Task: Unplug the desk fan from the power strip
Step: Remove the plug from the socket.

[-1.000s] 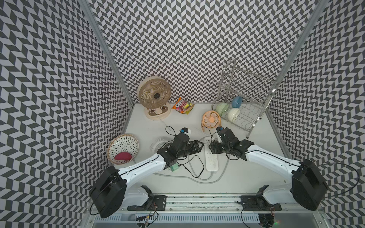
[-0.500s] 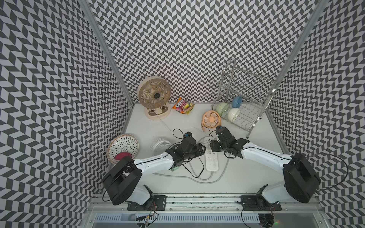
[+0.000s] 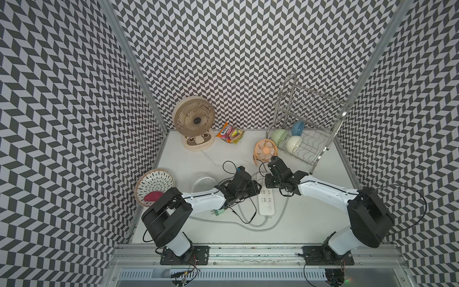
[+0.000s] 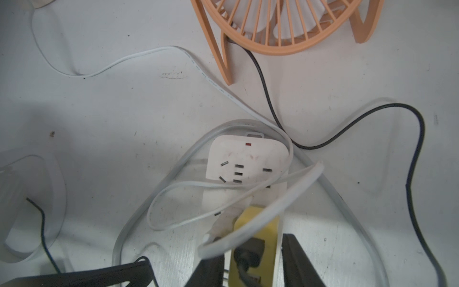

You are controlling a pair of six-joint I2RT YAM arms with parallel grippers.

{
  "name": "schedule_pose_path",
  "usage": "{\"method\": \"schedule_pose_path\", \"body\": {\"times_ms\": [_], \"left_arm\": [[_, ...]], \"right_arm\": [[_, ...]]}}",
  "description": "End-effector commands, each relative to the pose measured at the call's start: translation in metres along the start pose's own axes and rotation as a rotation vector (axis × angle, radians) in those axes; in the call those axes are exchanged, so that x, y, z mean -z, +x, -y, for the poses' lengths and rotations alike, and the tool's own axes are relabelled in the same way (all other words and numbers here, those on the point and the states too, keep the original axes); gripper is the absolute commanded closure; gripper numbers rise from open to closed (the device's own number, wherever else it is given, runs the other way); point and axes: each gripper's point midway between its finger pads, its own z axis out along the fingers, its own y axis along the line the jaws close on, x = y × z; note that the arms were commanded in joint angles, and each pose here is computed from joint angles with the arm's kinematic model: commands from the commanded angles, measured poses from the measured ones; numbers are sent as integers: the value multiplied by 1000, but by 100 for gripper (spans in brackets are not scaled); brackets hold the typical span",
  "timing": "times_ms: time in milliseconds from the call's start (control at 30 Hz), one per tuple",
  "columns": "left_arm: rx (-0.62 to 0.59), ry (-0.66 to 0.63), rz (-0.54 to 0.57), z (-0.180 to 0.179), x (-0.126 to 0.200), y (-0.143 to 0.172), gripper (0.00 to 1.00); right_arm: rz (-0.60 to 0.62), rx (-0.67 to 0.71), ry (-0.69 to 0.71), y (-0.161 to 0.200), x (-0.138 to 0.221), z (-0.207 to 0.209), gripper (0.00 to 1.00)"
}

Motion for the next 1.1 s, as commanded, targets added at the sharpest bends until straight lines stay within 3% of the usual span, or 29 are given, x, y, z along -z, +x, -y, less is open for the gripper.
{"method": "schedule_pose_path", "body": {"times_ms": [0,433,1067], "left_arm": [[-24,42,5,15,-8,-7,48],[-3,3,-31,-1,-25,1,49],[30,-101,-101,-27,-40,18,52]], "right_arm": [[25,-15,50,-10,-2,7,62],[-24,8,-15,0,-3,-7,61],[-33,59,39,2,-6,-9,65]]}}
